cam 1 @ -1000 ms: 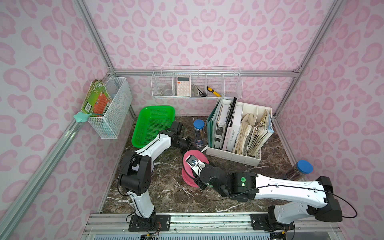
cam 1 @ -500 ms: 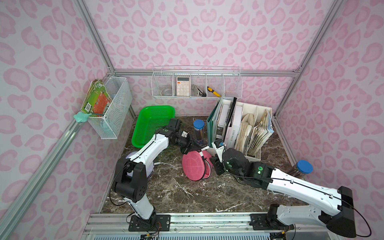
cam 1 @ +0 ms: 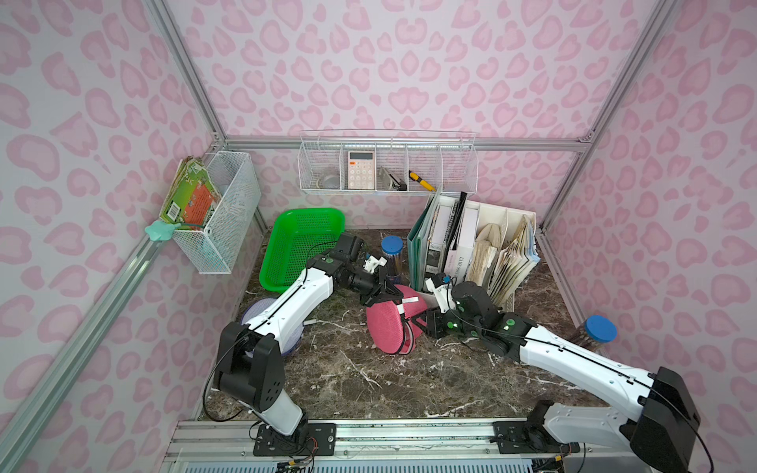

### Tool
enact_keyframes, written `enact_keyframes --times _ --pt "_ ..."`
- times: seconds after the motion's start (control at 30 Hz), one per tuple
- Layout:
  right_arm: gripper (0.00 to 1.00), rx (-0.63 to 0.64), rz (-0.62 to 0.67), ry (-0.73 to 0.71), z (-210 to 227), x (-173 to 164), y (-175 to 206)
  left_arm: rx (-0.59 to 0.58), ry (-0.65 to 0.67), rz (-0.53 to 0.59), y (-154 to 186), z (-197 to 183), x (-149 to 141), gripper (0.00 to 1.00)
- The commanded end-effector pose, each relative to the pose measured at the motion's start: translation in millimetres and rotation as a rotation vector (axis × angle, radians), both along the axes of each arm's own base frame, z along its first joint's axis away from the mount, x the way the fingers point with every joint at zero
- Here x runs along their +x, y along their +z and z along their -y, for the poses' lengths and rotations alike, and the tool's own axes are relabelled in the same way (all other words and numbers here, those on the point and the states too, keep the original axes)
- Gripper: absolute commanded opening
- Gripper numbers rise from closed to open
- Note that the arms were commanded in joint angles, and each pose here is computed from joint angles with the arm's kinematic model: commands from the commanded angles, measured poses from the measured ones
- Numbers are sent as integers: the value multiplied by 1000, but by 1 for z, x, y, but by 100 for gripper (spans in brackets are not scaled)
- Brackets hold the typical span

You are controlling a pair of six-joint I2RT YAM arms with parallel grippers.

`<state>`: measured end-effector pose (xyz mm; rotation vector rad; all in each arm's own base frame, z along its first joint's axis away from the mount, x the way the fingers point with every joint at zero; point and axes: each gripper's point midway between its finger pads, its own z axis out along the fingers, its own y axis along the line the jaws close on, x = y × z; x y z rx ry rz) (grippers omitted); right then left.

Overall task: Turn the laundry bag inside out
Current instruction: Zip the zipper on the laundry bag.

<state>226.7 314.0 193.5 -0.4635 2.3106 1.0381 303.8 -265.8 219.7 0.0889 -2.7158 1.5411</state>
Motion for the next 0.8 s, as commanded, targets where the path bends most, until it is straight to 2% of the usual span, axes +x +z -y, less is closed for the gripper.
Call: enact_keyframes --times 0.0,0.3,0.57,0.67,0.77 --pt "39 103 -60 73 -16 -6 10 -4 -25 30 2 1 -4 0" --pt "37 140 -128 111 -19 -4 8 3 -24 35 1 1 -5 0" --pt "29 156 -145 149 -25 -8 10 2 -27 31 -1 3 -4 0" --pt "23 173 -132 154 -26 -8 16 5 -27 30 -2 3 -4 0" --pt "22 195 -118 171 -28 -10 23 7 -29 27 -4 3 -4 0"
